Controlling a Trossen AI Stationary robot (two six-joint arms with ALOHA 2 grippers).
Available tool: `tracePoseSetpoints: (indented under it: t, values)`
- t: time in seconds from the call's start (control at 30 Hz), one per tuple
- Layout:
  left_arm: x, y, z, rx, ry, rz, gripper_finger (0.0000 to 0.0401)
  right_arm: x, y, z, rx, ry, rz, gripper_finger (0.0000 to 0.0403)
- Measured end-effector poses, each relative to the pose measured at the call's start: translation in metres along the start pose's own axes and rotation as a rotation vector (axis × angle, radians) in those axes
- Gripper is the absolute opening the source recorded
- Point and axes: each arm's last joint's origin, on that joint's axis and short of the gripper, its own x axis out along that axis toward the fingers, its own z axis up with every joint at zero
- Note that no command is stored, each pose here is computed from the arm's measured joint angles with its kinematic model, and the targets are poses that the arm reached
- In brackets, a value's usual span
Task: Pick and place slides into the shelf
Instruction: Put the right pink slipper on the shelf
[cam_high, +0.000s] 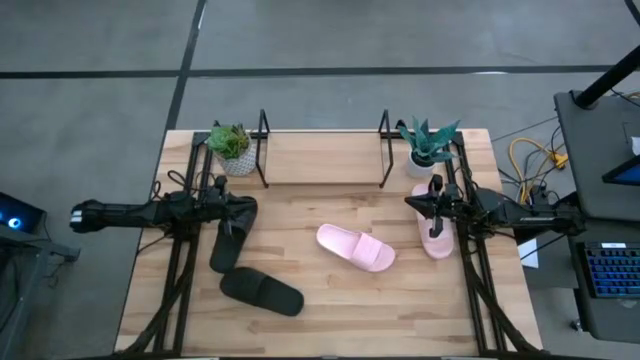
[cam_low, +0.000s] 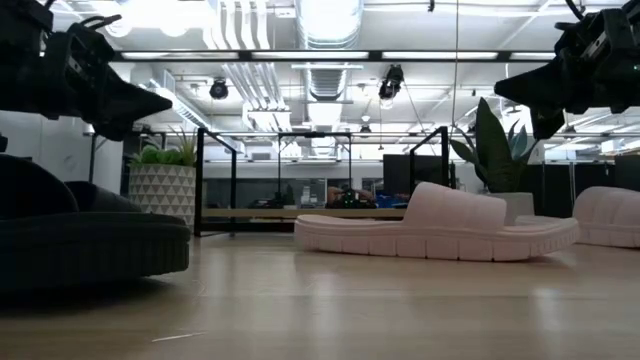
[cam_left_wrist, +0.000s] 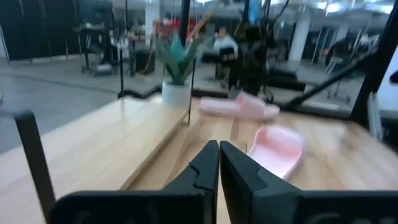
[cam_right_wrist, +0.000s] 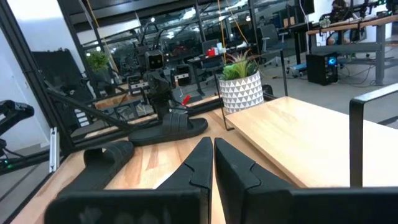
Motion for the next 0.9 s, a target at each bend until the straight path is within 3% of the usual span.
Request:
tracePoseSetpoints:
  t: [0.4, 0.5, 0.63, 0.77, 0.9]
  values:
    - [0.000, 0.000, 0.010, -0.016, -0.101, 0.019, 0.0000, 0.000, 0.001, 0.006, -0.082, -0.061, 0.011, 0.0008]
    - [-0.002, 0.000, 0.018, -0.021, -0.184, 0.037, 0.0000, -0.001, 0.002, 0.011, -0.089, -0.112, 0.020, 0.0009]
    - [-0.005, 0.000, 0.030, 0.111, -0.304, 0.059, 0.0000, -0.003, 0.005, 0.022, -0.190, -0.235, 0.028, 0.0008]
    - [-0.008, 0.000, 0.039, 0.241, -0.403, 0.094, 0.0000, -0.005, 0.007, 0.029, -0.386, -0.313, 0.042, 0.0009]
    - [-0.008, 0.001, 0.042, 0.350, -0.404, 0.153, 0.0001, -0.006, 0.008, 0.034, -0.456, -0.362, 0.015, 0.0018]
